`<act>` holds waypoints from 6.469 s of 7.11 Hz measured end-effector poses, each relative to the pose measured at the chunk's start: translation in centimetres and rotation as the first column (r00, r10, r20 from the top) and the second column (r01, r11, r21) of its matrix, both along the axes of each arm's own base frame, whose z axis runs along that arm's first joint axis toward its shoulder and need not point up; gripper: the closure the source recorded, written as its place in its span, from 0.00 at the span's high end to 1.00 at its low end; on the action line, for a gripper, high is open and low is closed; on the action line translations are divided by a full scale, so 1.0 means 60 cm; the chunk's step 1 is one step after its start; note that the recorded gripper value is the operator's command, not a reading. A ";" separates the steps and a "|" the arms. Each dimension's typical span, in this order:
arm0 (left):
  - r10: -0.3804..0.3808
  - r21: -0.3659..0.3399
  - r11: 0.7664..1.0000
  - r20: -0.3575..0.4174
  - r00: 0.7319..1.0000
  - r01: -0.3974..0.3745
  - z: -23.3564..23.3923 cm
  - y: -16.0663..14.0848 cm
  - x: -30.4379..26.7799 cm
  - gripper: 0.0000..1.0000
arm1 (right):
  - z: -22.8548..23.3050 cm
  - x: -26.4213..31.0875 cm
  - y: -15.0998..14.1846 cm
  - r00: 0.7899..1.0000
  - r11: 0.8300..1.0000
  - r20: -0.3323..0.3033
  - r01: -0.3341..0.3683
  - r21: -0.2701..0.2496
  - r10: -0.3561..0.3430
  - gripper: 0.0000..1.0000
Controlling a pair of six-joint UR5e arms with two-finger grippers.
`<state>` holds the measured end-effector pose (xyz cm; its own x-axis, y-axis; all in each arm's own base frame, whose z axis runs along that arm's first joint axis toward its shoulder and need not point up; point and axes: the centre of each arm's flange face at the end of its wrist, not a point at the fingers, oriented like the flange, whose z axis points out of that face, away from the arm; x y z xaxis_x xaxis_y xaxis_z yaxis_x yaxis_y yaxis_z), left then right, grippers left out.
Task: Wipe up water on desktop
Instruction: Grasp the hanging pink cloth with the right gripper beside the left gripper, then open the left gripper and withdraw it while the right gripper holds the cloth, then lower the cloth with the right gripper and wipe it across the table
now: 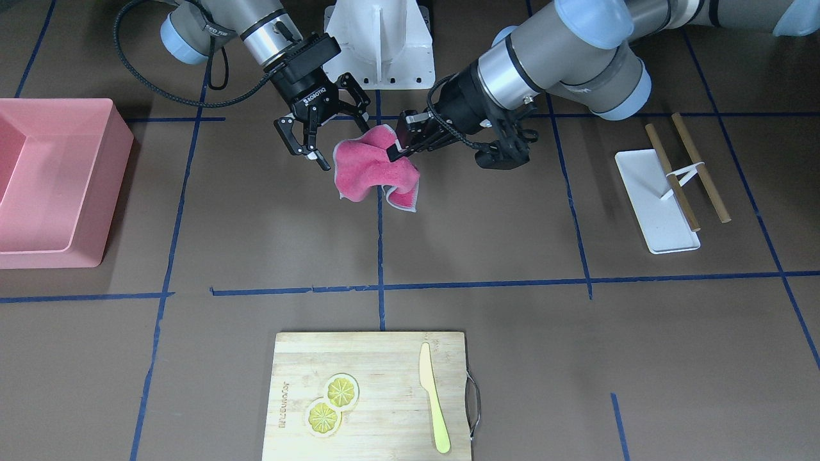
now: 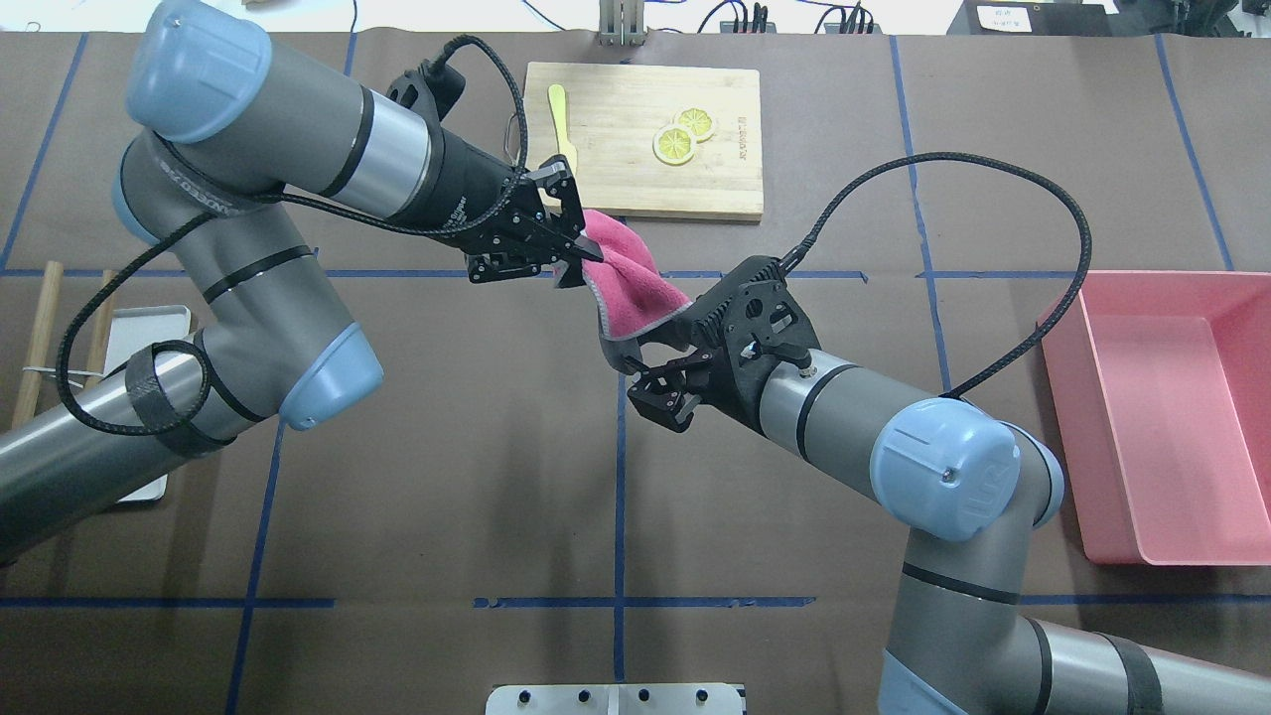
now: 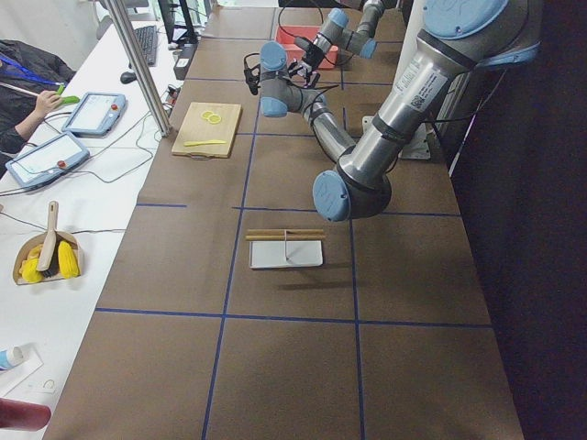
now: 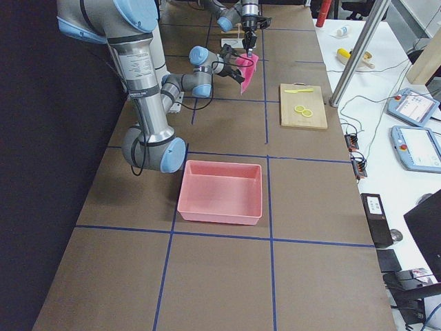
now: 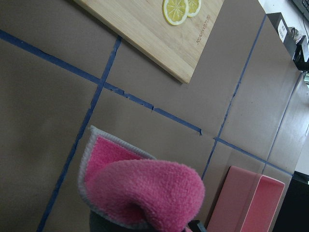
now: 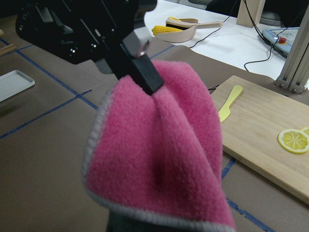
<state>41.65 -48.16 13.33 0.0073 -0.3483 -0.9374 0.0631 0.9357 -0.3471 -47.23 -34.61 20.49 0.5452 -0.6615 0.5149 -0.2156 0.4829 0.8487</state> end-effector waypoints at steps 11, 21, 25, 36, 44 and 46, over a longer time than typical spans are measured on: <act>-0.003 -0.001 1.000 0.011 1.000 0.003 0.011 0.019 0.032 1.00 | -0.006 -0.007 0.020 0.999 0.999 0.043 0.016 -0.042 -0.014 0.00; -0.082 -0.049 0.995 0.149 0.985 0.090 0.022 -0.031 -0.131 1.00 | -0.040 0.066 0.050 0.962 0.974 -0.266 -0.005 -0.228 -0.057 0.00; -0.187 0.242 0.968 0.490 0.852 0.073 0.025 0.028 -0.279 1.00 | -0.016 0.136 -0.019 0.896 0.903 -0.403 -0.005 -0.431 -0.187 0.00; -0.140 0.349 0.907 0.776 0.616 -0.235 0.257 0.100 -0.574 1.00 | 0.274 0.150 -0.228 0.719 0.464 -0.300 0.035 -0.885 -0.627 0.02; -0.116 0.325 0.907 0.804 0.583 -0.267 0.311 0.103 -0.615 1.00 | 0.219 -0.028 -0.170 0.760 0.391 -0.032 0.297 -0.871 -0.649 0.04; -0.069 0.282 0.907 0.831 0.551 -0.312 0.364 0.102 -0.630 1.00 | 0.192 -0.066 -0.130 0.773 0.382 0.017 0.332 -0.862 -0.634 0.04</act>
<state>3.83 -42.06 35.20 0.8380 0.0726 -0.5409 0.0114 0.9886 0.1504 -51.20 -42.39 32.00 0.4799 -0.2526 0.8402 0.4526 0.8917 0.0095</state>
